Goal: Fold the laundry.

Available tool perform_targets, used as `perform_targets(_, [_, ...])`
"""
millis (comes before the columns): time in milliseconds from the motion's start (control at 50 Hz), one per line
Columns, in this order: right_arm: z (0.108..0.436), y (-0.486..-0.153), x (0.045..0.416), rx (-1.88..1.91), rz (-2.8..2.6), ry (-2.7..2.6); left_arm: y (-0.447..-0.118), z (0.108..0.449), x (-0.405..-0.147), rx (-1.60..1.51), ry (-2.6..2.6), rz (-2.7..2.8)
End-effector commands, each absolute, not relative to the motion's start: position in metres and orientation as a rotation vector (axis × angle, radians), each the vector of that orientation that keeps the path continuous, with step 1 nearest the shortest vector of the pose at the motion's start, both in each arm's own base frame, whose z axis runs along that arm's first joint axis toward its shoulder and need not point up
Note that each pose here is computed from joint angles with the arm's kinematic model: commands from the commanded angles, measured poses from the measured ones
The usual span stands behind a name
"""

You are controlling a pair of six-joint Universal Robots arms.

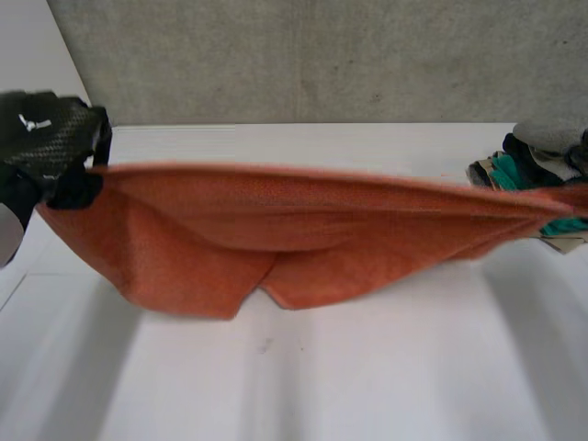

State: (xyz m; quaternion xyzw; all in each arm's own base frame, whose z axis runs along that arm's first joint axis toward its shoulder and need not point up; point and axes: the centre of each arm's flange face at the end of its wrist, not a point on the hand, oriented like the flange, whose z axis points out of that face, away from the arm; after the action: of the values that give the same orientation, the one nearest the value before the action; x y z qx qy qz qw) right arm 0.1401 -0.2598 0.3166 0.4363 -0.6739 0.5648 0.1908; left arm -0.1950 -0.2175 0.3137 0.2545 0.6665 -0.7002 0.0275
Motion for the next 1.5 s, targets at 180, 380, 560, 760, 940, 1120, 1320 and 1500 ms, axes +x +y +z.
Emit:
perform_targets(180, [0.243,-0.307,0.177,1.371,1.263,-2.009,-0.311,0.237,-0.227,0.887,2.201,-2.026])
perform_targets(380, [0.335,-0.396,0.213,0.829,2.02,-1.477,-0.376,0.354,-0.248,0.609,1.417,-2.653])
perform_targets(560, [0.399,-0.385,0.214,0.531,2.4,-1.048,-0.358,0.392,-0.247,0.43,1.11,-2.82])
perform_targets(760, [0.343,-0.382,0.216,0.708,2.303,-1.268,-0.34,0.314,-0.24,0.539,1.454,-2.674])
perform_targets(940, [0.207,-0.381,0.217,1.018,1.959,-1.802,-0.322,0.217,-0.239,0.742,1.807,-2.454])
perform_targets(1120, [0.154,-0.36,0.213,1.161,1.692,-2.051,-0.292,0.145,-0.23,0.881,2.202,-2.068])
perform_targets(1320, [0.169,-0.29,0.171,1.417,1.097,-2.188,-0.211,0.178,-0.191,1.114,2.448,-1.466])
perform_targets(1500, [0.181,-0.258,0.145,1.554,0.857,-2.082,-0.181,0.216,-0.178,1.19,2.404,-1.375])
